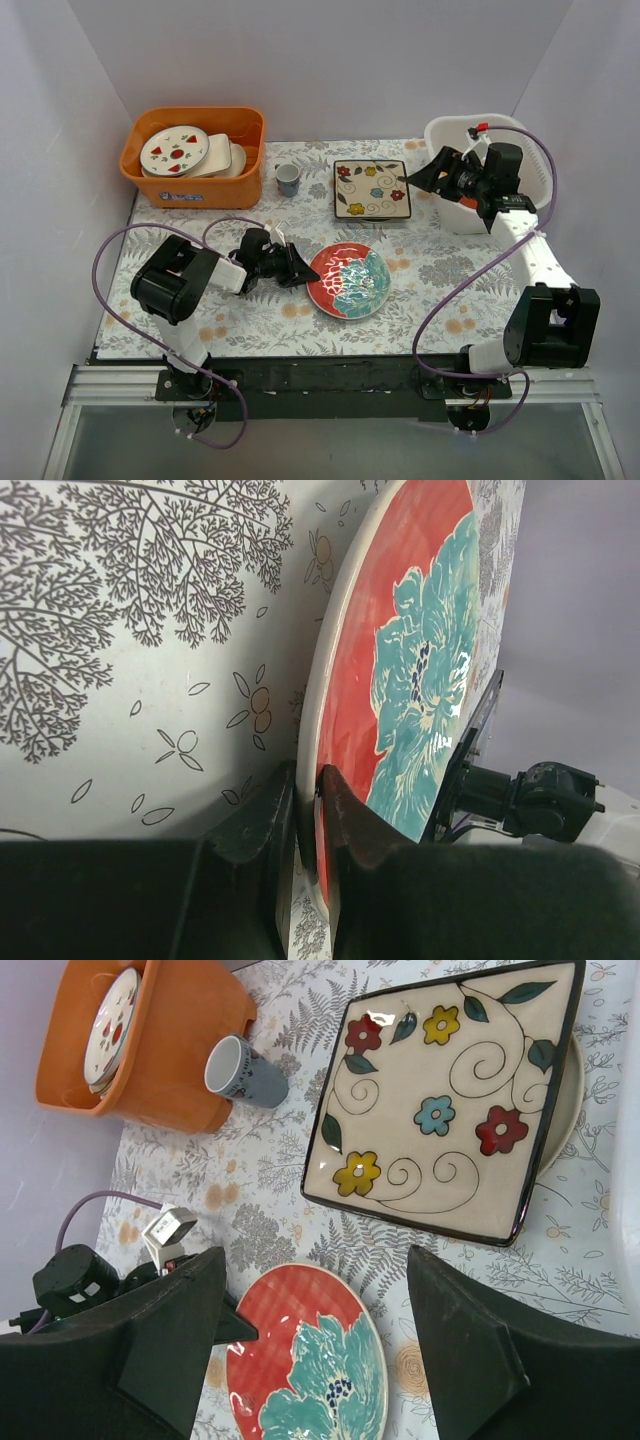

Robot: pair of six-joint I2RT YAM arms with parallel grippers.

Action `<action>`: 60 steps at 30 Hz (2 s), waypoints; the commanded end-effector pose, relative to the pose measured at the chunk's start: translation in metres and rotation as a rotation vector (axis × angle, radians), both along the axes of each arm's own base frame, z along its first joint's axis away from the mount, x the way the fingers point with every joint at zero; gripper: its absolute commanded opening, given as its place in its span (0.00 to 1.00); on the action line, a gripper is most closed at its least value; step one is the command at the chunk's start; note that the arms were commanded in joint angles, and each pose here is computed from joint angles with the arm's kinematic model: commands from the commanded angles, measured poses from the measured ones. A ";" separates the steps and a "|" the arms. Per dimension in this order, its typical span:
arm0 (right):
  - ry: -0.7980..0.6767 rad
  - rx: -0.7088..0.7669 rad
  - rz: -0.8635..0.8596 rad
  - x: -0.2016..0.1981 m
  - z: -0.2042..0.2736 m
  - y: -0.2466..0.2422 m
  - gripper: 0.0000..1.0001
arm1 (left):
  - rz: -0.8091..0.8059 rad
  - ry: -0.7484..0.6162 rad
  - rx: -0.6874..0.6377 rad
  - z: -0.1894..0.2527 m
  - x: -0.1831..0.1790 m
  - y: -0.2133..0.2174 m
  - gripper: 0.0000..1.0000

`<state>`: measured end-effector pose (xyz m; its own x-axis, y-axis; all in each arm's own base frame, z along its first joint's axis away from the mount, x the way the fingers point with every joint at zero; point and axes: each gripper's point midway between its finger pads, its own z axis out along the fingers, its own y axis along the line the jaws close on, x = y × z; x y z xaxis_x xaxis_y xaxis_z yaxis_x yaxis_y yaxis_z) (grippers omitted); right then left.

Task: Place the plates into the plastic bin on the countertop
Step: Pick up the plate at the center of the board.

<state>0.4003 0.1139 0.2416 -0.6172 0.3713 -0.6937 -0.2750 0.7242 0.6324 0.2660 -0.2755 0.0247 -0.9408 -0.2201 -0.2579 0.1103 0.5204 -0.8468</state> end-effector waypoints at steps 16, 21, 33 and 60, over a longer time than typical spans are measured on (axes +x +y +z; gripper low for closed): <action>-0.015 0.000 0.107 -0.017 -0.007 0.024 0.80 | -0.016 -0.104 0.008 0.037 0.008 -0.002 0.00; 0.022 0.014 0.147 -0.028 -0.027 0.035 0.80 | -0.005 -0.149 -0.001 0.058 0.015 0.000 0.00; 0.086 0.015 0.221 -0.052 -0.062 0.053 0.80 | 0.038 -0.254 -0.066 0.115 0.025 0.009 0.00; 0.166 0.009 0.346 -0.079 -0.097 0.097 0.81 | 0.082 -0.408 -0.175 0.200 0.019 0.024 0.00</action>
